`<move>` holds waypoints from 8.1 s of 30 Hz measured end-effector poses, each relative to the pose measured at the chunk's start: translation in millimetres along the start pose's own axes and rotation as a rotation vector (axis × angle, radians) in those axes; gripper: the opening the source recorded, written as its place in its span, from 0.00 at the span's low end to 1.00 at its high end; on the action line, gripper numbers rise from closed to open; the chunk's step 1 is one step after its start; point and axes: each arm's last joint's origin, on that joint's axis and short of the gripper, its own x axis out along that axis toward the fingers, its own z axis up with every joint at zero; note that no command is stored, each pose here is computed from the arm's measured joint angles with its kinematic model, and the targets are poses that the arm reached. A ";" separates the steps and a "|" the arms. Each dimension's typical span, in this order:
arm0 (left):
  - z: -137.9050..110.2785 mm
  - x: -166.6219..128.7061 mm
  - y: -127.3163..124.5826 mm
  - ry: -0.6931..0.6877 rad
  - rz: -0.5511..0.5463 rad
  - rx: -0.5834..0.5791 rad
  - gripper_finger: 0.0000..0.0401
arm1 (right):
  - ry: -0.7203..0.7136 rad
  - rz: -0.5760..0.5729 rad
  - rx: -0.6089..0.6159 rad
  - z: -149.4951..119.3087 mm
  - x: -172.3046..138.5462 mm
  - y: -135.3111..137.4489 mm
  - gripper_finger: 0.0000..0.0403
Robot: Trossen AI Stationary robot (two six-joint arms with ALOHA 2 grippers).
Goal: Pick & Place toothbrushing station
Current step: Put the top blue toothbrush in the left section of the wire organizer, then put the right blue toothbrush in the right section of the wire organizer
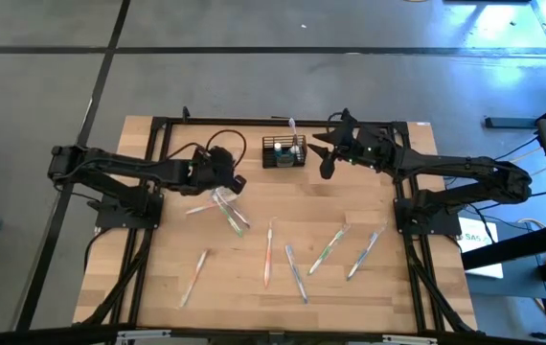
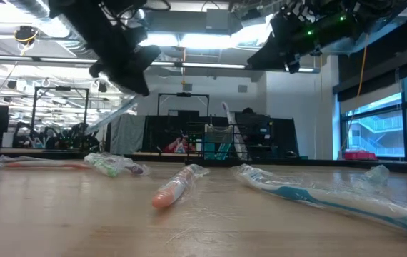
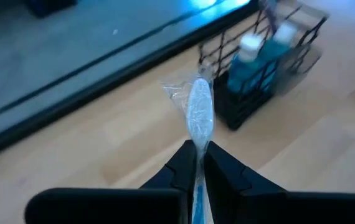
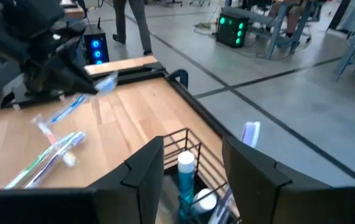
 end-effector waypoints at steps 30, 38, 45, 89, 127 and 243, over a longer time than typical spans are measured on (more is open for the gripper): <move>19.5 21.0 9.0 -0.529 -0.314 -0.007 0.05 | 0.002 0.017 -0.003 -0.3 -0.5 4.4 0.41; 18.8 25.9 17.7 -0.615 -0.367 -0.012 0.05 | 0.001 0.017 -0.002 -0.2 -0.5 4.4 0.41; 15.9 49.8 12.1 -0.684 -0.411 0.004 0.05 | -0.002 0.017 -0.002 0.1 -0.5 4.4 0.41; 25.8 122.7 9.2 -0.772 -0.420 0.007 0.05 | -0.001 0.017 -0.003 0.0 -0.5 4.5 0.41; 3.2 151.8 10.2 -0.573 -0.396 -0.002 0.05 | 0.000 0.018 0.002 0.0 -0.5 4.5 0.41; 14.8 21.4 -5.0 -0.257 -0.511 0.321 0.42 | 1.102 0.095 0.744 -80.2 -71.1 98.4 0.41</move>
